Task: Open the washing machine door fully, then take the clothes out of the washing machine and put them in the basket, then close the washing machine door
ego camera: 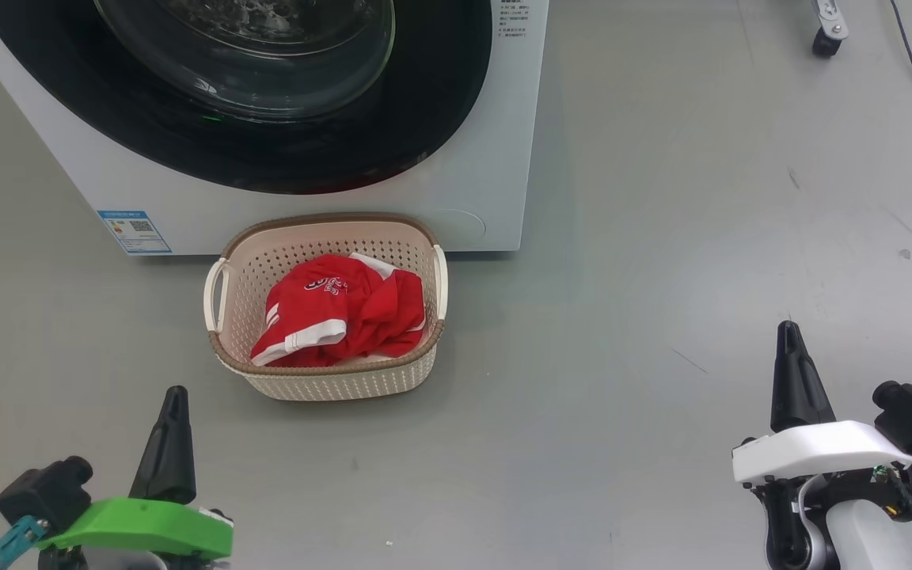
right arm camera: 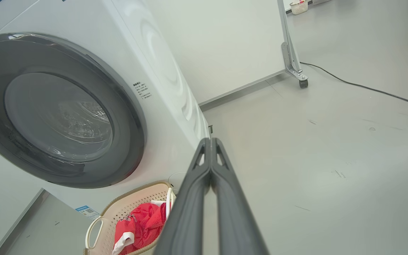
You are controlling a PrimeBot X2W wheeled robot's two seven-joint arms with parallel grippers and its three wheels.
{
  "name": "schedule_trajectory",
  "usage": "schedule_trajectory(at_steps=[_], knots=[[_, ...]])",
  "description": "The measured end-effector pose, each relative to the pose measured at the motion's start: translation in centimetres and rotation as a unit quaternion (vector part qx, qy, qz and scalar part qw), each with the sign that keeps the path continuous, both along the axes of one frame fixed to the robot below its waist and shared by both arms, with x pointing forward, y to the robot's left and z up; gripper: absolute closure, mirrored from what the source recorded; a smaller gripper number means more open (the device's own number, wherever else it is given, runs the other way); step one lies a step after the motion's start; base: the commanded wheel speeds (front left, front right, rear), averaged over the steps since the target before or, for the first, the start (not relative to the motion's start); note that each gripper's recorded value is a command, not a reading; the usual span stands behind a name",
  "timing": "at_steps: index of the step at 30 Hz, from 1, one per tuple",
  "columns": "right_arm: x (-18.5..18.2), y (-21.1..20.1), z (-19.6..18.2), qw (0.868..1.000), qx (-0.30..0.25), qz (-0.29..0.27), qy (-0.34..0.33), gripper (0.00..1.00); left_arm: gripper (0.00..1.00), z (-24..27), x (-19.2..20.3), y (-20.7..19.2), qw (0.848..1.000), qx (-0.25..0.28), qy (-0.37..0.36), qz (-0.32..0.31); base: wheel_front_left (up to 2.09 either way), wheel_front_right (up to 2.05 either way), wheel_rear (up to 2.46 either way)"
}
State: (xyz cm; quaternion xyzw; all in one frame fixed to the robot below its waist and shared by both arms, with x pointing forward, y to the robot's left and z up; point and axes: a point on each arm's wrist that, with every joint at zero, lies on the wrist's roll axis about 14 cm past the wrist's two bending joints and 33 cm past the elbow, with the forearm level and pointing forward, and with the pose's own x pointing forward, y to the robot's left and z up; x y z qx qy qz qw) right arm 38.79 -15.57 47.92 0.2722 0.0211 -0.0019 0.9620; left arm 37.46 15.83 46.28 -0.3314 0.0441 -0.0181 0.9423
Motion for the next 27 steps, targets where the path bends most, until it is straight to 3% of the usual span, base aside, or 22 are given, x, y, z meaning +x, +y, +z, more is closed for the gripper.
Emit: schedule_trajectory(at_steps=[13,27], knots=[[-0.2,-1.1,-0.3,0.996,0.083,-0.016,0.018,1.0,1.0,0.0,-0.1,0.7,0.997,-0.076,0.014,0.017,0.0,0.0,0.0],[-0.6,-2.0,-0.7,0.983,0.176,-0.029,0.033,1.0,1.0,-0.1,-0.3,1.3,0.988,-0.151,0.029,0.032,0.0,0.0,0.0]])
